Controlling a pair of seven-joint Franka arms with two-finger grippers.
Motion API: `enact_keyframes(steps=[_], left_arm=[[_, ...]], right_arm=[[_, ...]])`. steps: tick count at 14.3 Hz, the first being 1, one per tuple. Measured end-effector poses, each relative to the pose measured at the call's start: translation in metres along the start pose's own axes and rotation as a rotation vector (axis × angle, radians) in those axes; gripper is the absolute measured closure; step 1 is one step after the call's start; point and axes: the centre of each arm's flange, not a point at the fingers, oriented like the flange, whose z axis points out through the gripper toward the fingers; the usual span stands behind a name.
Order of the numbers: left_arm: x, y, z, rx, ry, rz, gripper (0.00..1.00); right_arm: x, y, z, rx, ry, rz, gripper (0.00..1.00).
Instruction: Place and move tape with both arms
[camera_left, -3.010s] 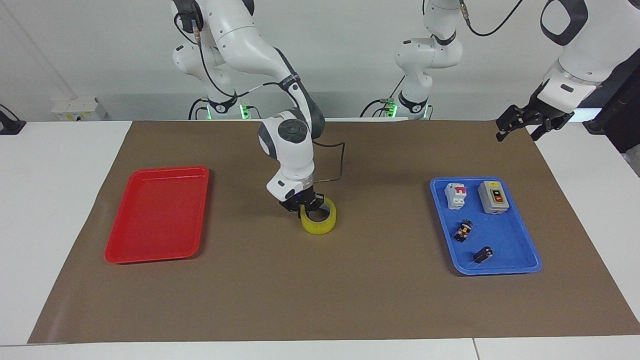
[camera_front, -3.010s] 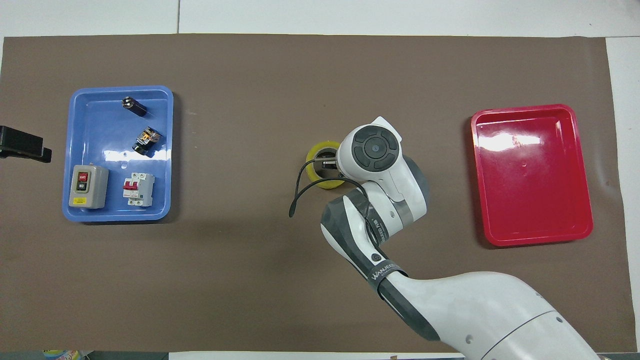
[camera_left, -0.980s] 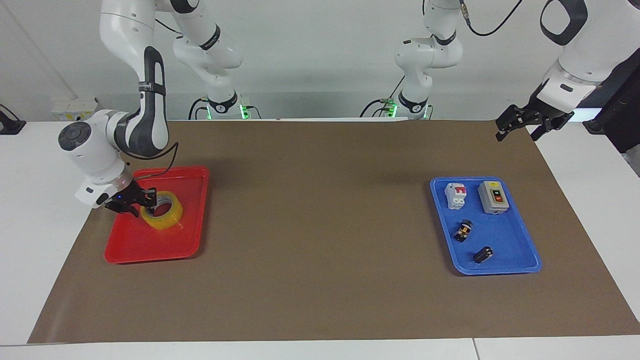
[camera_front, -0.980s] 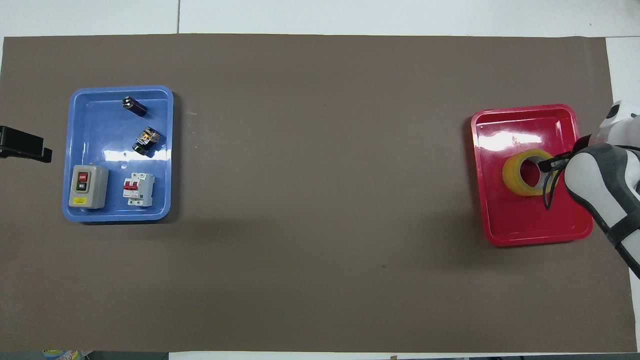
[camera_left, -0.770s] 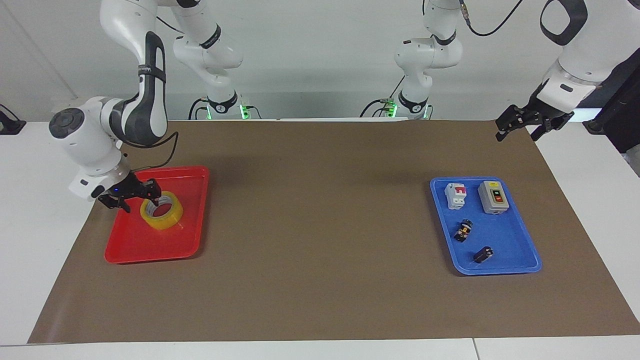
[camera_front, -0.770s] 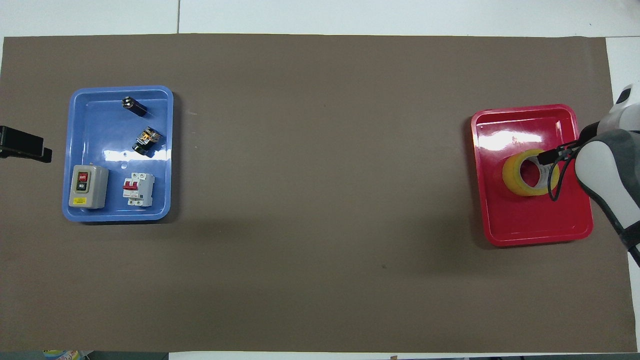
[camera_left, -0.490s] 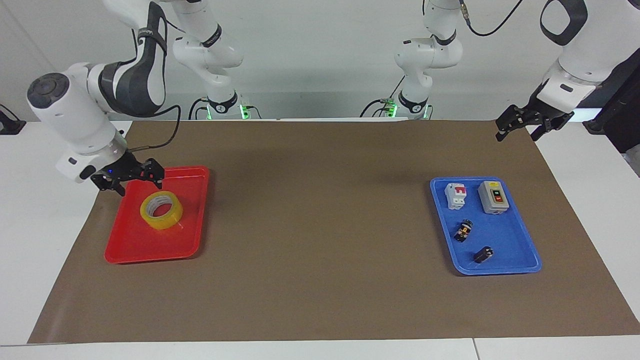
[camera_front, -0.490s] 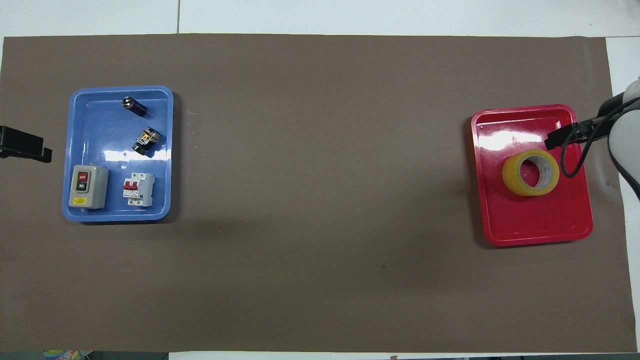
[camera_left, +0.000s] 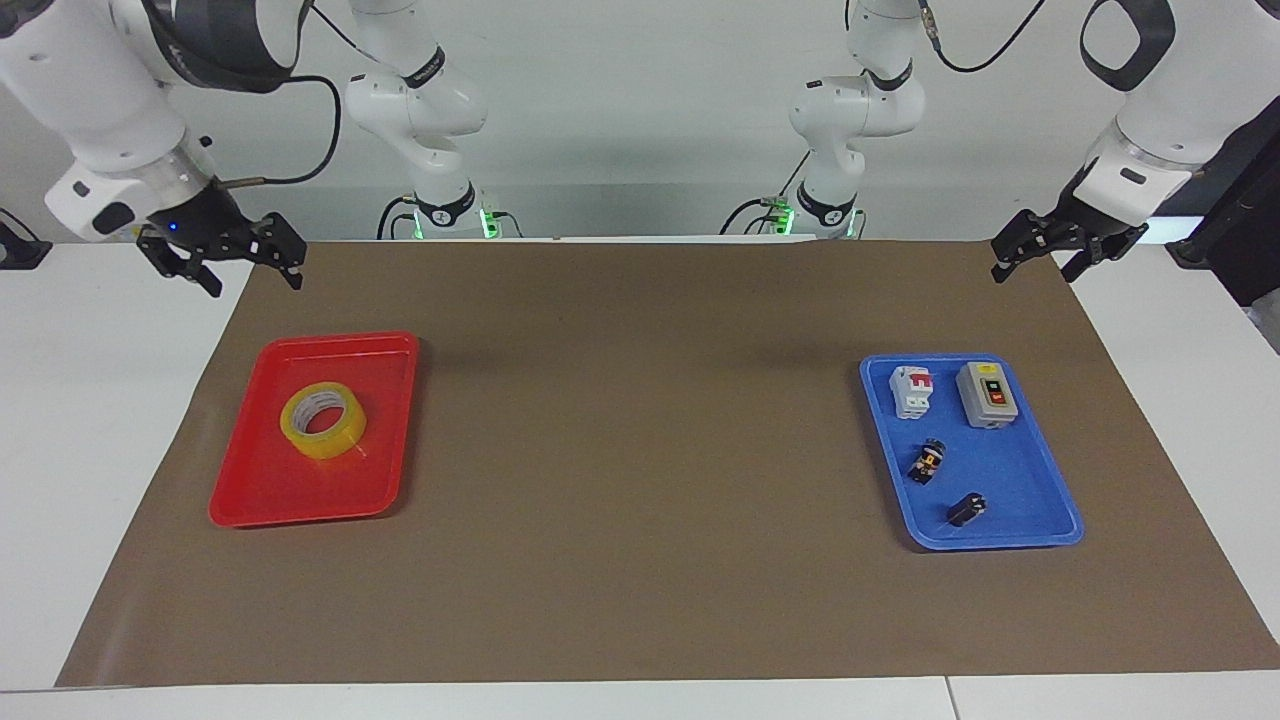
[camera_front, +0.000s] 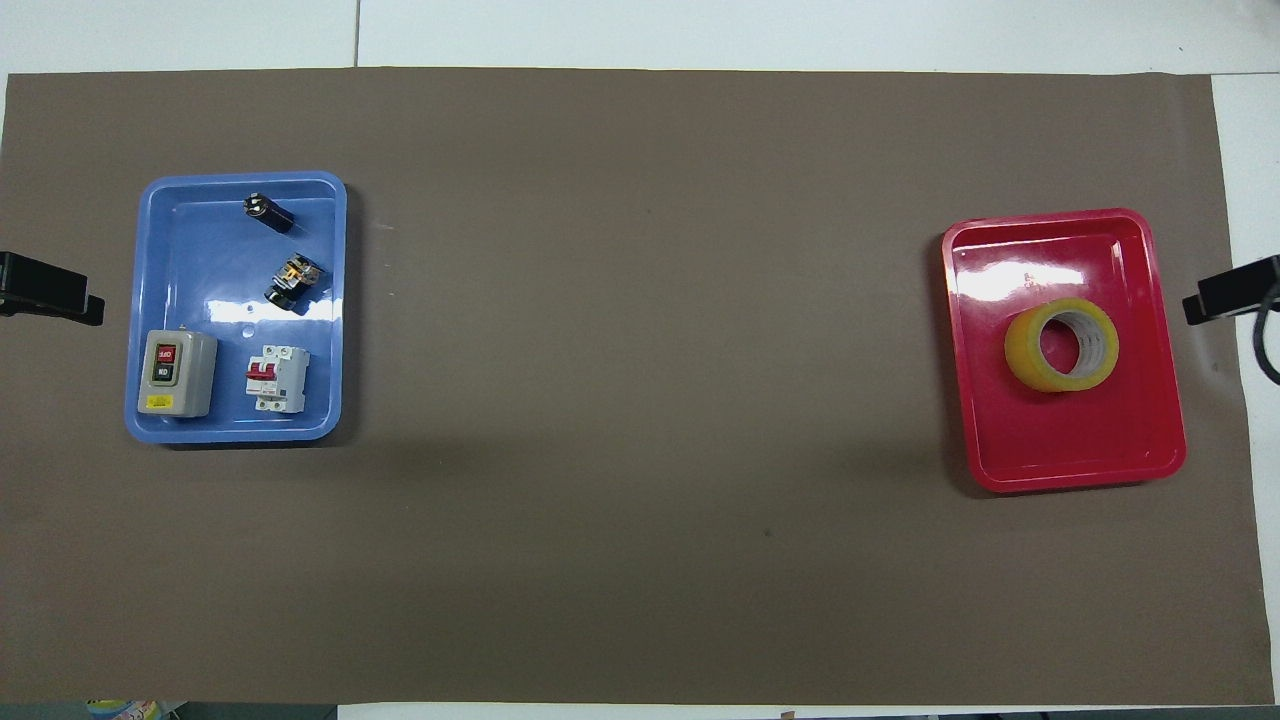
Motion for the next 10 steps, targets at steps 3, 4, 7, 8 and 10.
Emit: enact_keyframes(steps=[3,4,7,8,10], left_arm=[[0.0,0.0,0.0,0.0,0.0,0.0,0.0],[0.0,0.0,0.0,0.0,0.0,0.0,0.0],[0.0,0.0,0.0,0.0,0.0,0.0,0.0],[0.0,0.0,0.0,0.0,0.0,0.0,0.0],[0.0,0.0,0.0,0.0,0.0,0.0,0.0]], right_arm=[[-0.02,0.012,-0.006,0.009,-0.019,0.028,0.0],[-0.022,0.014,-0.004,0.011,-0.027,0.033,0.0],[-0.023,0.019,-0.002,0.008,-0.032,0.043,0.0],[-0.023,0.02,-0.002,0.007,-0.033,0.044,0.0],[-0.022,0.018,-0.002,0.006,-0.031,0.039,0.0]])
